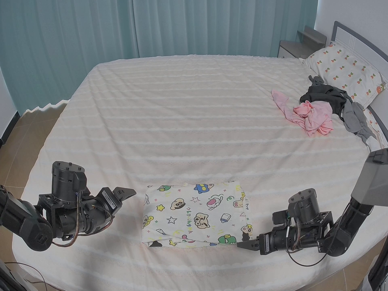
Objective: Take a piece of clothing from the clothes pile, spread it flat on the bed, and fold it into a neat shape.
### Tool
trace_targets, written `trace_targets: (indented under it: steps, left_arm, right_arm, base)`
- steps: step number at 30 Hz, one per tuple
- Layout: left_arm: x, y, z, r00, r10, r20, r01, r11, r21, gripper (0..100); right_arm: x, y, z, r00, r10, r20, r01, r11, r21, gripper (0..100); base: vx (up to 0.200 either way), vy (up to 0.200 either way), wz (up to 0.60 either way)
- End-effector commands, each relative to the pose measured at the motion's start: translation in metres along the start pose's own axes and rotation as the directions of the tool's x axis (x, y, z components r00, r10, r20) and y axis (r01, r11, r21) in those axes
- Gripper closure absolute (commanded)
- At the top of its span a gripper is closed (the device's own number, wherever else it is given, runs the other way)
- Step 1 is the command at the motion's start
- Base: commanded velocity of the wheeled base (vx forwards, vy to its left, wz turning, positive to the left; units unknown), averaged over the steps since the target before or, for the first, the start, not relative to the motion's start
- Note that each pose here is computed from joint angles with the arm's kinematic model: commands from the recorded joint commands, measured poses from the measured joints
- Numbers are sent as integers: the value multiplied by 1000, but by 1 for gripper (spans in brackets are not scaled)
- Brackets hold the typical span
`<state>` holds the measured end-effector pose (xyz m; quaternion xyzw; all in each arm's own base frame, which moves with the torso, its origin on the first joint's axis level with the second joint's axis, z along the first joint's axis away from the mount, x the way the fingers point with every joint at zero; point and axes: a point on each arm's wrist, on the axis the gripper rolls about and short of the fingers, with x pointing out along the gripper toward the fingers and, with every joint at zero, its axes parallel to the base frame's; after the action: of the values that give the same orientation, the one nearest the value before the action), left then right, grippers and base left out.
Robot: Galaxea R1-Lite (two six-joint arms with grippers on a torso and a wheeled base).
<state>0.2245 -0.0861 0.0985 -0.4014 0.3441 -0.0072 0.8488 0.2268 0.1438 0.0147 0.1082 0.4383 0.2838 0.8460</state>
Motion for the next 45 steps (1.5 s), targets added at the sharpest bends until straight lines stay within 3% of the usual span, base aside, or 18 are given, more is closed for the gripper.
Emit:
trace_targets:
  steps: [1, 4, 6, 10, 14, 20, 24, 36, 37, 45]
  left_arm:
    - [2, 0, 0, 1000, -3, -14, 3, 1000, -7, 0]
    - [1, 0, -4, 998, -29, -62, 28, 1000, -3, 0]
    - [0, 2, -5, 994, -46, -101, 46, 999, -7, 0]
    - [-1, 8, -9, 973, -93, -210, 89, 996, -31, 0]
    - [-4, 21, -12, 928, -177, -327, 163, 984, -72, 0]
    - [-7, 41, -2, 917, -277, -288, 254, 960, -115, 0]
    - [-11, 48, 5, 900, -336, -277, 311, 941, -133, 0]
    - [-8, 50, 5, 902, -328, -281, 303, 944, -129, 0]
    - [-8, 50, 5, 902, -326, -282, 301, 945, -130, 0]
    - [-1, 52, 6, 926, -283, -248, 258, 957, -129, 0]
  right_arm:
    - [-33, -2, 30, 985, 14, 172, -17, 1000, 12, 0]
    - [-26, -2, 64, 962, 22, 271, -31, 999, 30, 0]
    - [-17, -1, 77, 957, 27, 288, -40, 998, 40, 0]
    - [8, -4, 104, 957, 22, 288, -36, 998, 42, 0]
    - [44, -10, 126, 979, -15, 203, -1, 997, 78, 0]
    - [86, -27, 135, 989, -43, 144, 27, 994, 107, 0]
    - [89, -30, 135, 991, -68, 114, 54, 991, 120, 0]
    - [95, -24, 146, 986, -65, 154, 50, 994, 100, 0]
    - [97, -23, 147, 987, -62, 151, 48, 994, 98, 100]
    - [104, -23, 140, 989, -64, 134, 50, 993, 103, 100]
  base:
    - [0, 0, 0]
    - [0, 0, 0]
    - [0, 0, 0]
    - [0, 0, 0]
    - [0, 0, 0]
    - [0, 0, 0]
    - [0, 0, 0]
    - [0, 0, 0]
    - [0, 0, 0]
    - [0, 0, 0]
